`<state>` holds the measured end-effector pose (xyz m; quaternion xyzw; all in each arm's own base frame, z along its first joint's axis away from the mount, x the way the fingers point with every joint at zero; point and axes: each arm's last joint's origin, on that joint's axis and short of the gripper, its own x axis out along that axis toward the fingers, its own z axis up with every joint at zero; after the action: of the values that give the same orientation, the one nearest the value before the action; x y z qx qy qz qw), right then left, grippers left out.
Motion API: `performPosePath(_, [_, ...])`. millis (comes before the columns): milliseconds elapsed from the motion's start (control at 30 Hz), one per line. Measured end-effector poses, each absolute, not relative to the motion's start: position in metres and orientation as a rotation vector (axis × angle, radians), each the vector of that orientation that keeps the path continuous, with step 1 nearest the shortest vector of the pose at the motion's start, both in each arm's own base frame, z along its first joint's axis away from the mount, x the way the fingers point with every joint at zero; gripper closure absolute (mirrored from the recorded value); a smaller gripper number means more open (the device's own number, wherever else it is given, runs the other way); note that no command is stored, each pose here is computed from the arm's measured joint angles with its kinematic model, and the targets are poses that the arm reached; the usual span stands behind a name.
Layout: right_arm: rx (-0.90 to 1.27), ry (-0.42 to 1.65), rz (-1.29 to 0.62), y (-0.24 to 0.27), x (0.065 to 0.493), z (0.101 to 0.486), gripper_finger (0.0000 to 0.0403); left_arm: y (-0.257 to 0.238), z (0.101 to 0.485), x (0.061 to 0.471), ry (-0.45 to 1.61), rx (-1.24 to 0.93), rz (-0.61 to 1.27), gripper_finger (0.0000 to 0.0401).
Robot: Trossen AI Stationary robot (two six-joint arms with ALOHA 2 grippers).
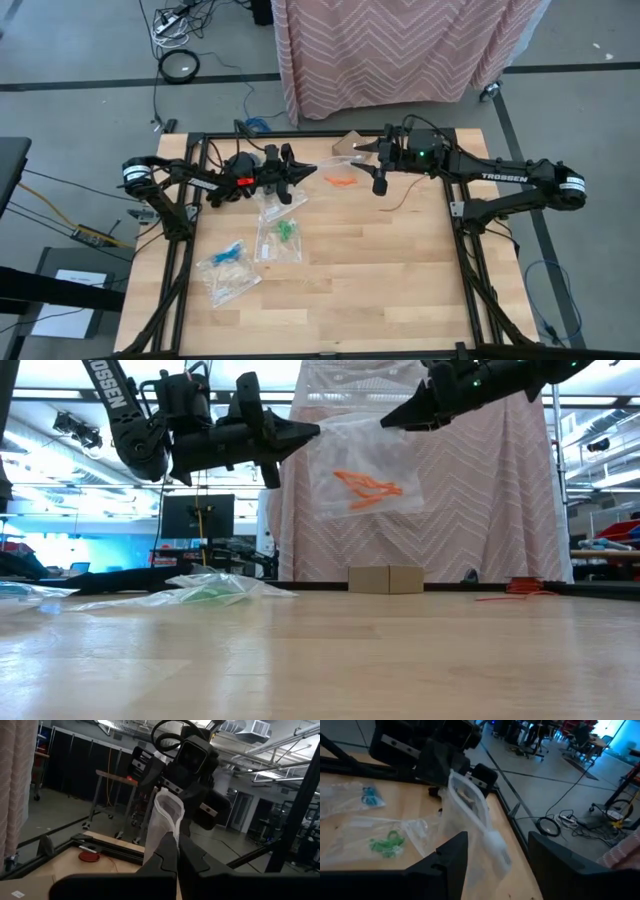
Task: Sort rubber bands
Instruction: Close the transparent zip bag
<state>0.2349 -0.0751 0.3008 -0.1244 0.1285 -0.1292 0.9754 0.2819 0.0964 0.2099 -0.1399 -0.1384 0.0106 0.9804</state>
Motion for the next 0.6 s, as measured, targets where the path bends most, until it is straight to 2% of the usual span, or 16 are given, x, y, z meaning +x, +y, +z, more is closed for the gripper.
performPosePath(200, [-0.243,0.251,-0.257,-0.0751,0.2352,0.3013,0.0245,0.0965,0.2101,0.2818,-0.281,-0.281,0.022,0.04])
performPosePath(467, [-0.269,0.263,-0.254,-0.0773,0.2367,0.2989,0.0379,0.0962,0.2125,0.2811,-0.305,-0.272,0.018,0.04])
performPosePath(600, [-0.283,0.253,-0.258,-0.0784,0.2368,0.3,0.04,0.0962,0.2124,0.2811,-0.304,-0.272,0.019,0.0399])
